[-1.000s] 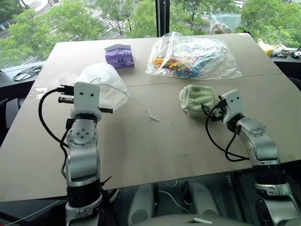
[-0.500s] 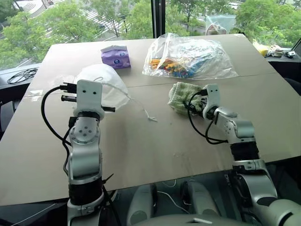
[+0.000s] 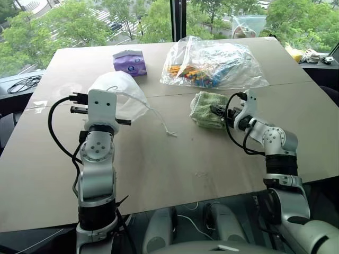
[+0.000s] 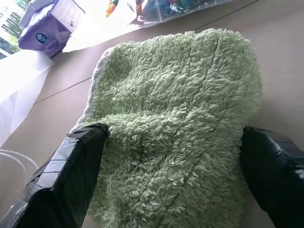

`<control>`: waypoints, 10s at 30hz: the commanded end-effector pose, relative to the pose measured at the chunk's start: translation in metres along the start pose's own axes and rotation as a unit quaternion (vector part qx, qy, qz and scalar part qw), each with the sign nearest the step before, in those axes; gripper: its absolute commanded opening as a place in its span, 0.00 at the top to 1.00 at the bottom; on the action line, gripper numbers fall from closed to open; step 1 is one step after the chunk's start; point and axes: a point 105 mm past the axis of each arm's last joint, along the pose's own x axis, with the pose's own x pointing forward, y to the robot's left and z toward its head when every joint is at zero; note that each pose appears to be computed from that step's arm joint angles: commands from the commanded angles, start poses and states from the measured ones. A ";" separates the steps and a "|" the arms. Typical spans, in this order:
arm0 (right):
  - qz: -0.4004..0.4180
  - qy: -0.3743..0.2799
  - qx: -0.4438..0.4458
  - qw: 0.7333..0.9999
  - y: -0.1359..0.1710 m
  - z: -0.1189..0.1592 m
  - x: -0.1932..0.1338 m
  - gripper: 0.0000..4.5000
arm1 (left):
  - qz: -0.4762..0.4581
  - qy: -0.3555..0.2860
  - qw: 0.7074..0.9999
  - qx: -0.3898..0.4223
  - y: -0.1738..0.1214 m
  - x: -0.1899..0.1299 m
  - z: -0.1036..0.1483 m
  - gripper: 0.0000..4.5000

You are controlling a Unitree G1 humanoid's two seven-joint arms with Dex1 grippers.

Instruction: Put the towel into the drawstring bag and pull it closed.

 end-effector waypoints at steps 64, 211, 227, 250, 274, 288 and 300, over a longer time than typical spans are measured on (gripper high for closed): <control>0.028 0.090 -0.237 0.967 0.039 -0.064 0.024 0.29 | -0.004 -0.023 0.999 0.033 -0.001 0.000 0.002 1.00; 0.181 -0.053 0.051 0.981 0.175 0.018 -0.011 0.49 | -0.498 0.046 0.732 -0.463 -0.125 -0.055 0.092 1.00; 0.261 -0.036 -0.081 0.961 0.151 0.024 -0.061 0.08 | -0.440 0.014 0.763 -0.474 -0.096 -0.012 0.098 1.00; 0.362 -0.211 -0.050 0.906 0.156 0.082 -0.116 0.08 | -0.464 0.004 0.749 -0.473 -0.112 -0.014 0.105 1.00; 0.119 0.047 -0.417 0.900 0.041 -0.019 -0.075 0.04 | -0.456 0.008 0.756 -0.469 -0.106 -0.008 0.098 1.00; 0.133 0.051 -0.415 0.899 0.043 -0.019 -0.075 0.99 | -0.444 0.013 0.761 -0.472 -0.102 -0.007 0.093 1.00; -0.104 -0.193 -0.404 0.888 0.013 0.115 -0.077 0.99 | -0.449 0.007 0.750 -0.486 -0.098 -0.006 0.089 1.00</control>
